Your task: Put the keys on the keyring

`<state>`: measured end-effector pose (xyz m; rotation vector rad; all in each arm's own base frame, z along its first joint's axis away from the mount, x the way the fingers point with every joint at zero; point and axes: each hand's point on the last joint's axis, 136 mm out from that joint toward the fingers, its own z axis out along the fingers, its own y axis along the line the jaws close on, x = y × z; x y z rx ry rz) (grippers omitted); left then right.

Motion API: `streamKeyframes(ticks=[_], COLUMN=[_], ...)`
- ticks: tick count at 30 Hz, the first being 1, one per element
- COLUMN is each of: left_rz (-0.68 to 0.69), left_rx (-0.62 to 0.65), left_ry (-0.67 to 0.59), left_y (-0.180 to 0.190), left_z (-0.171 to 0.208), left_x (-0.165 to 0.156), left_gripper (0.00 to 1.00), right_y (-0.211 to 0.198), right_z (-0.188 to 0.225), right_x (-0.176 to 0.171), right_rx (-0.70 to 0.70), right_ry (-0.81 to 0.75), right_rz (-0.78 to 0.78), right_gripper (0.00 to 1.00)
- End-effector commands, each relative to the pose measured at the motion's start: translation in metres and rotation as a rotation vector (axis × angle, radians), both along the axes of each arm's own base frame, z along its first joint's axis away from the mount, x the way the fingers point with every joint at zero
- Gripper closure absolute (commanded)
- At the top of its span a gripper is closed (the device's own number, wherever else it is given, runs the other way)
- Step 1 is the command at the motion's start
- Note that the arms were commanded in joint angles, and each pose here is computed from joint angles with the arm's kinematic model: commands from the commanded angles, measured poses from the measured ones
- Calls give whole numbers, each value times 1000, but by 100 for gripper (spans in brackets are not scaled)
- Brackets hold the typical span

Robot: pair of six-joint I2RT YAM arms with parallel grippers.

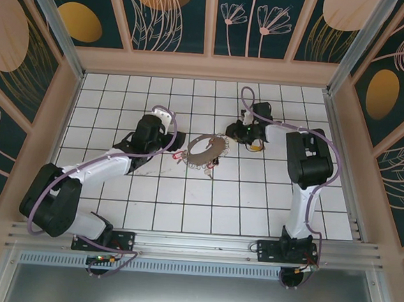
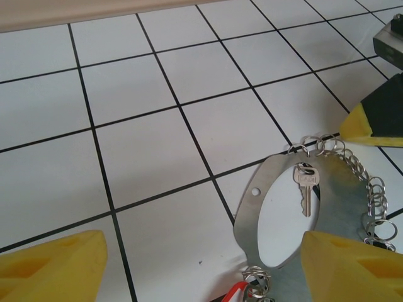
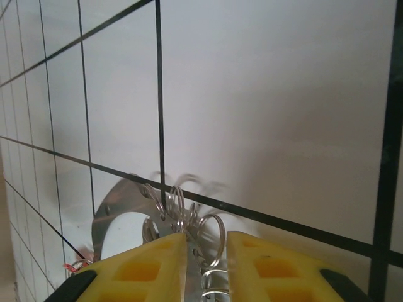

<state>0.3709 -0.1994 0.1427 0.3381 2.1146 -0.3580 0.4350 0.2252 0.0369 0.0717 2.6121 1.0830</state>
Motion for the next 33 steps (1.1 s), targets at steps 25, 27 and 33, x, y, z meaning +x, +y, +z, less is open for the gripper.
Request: streamKeyframes(ticks=[25,27,33], left_rz=[-18,-19,-30], left_rx=[-25,-26,-56], left_ry=[11,9,3], left_y=[-8,-8,-14], left_z=[-8,-8,-4], left_x=[4,5,8], left_gripper=[19,19,19], right_y=[20,19,21], right_z=[-11,-11,2], right_x=[-1,-1,-1], right_rx=[95,91,100], right_ry=[84,82,10], right_rz=[9,9,30], right_gripper=[93,94,99])
